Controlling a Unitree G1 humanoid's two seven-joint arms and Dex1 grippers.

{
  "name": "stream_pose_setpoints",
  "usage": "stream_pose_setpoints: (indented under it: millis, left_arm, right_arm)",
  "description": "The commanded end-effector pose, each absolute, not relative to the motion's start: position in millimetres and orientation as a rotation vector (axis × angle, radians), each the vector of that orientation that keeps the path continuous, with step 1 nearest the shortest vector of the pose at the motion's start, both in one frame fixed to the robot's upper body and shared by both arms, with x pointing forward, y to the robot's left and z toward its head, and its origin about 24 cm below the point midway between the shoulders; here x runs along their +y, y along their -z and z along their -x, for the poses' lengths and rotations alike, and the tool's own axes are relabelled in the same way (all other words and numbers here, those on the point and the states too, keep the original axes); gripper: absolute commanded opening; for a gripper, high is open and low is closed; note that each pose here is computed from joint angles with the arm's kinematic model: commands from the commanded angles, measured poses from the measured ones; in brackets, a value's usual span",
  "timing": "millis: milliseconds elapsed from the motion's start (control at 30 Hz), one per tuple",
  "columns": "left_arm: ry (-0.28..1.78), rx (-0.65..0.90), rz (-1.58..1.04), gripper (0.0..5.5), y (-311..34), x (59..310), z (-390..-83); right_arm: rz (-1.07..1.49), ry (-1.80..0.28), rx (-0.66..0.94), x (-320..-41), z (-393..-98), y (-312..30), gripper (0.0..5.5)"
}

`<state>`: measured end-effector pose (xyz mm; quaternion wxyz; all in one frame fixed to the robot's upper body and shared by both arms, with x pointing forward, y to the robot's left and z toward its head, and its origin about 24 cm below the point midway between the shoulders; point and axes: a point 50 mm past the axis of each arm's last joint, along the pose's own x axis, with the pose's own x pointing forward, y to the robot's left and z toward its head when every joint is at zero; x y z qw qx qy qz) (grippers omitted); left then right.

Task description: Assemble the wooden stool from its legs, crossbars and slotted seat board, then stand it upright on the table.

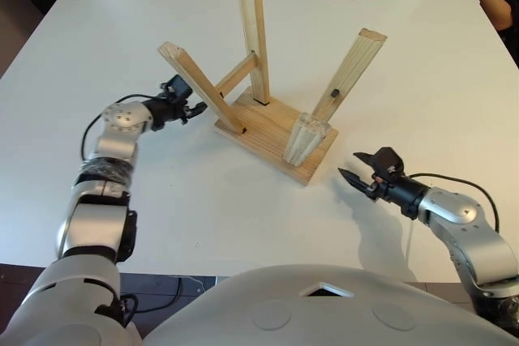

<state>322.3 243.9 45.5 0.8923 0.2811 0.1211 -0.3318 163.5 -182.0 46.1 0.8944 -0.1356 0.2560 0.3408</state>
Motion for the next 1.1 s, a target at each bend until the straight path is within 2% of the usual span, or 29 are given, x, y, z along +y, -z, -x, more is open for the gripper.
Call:
stream_pose_setpoints:
  millis: [33,233,367,467,600,733,933,1100]
  left_arm:
    - [0.816,0.275,-0.687,2.8,-7.8,239.0,-288.3]
    - [0.925,0.336,-0.56,2.8,22.4,239.8,-231.2]
    - [0.916,0.278,-0.402,2.8,15.5,212.1,-214.2]
    - [0.929,0.216,-0.356,2.8,-1.5,192.8,-206.7]
    - [0.922,0.2,-0.283,2.8,-21.1,183.8,-196.6]
    - [0.948,0.219,-0.243,2.8,-35.9,183.6,-189.3]
    - [0.979,0.223,-0.155,2.8,-58.1,182.5,-193.9]
    - [1.008,0.181,-0.111,2.8,-88.5,186.0,-198.3]
  right_arm:
    - [0.341,-0.698,0.579,-183.2,-154.9,-33.7,2.7]
    - [0.29,-0.689,0.583,-172.6,-142.8,-26.8,2.7]
    - [0.276,-0.678,0.566,-168.5,-142.4,-26.6,2.7]
    - [0.248,-0.673,0.529,-168.9,-147.8,-36.4,2.7]
    - [0.223,-0.727,0.476,-169.8,-150.5,-56.8,2.7]
    - [0.222,-0.795,0.425,-174.7,-154.2,-80.9,2.7]
    - [0.294,-0.892,0.34,-183.6,-164.4,-113.6,2.7]
    - [0.342,-0.95,0.354,-187.1,-161.1,-119.5,2.7]
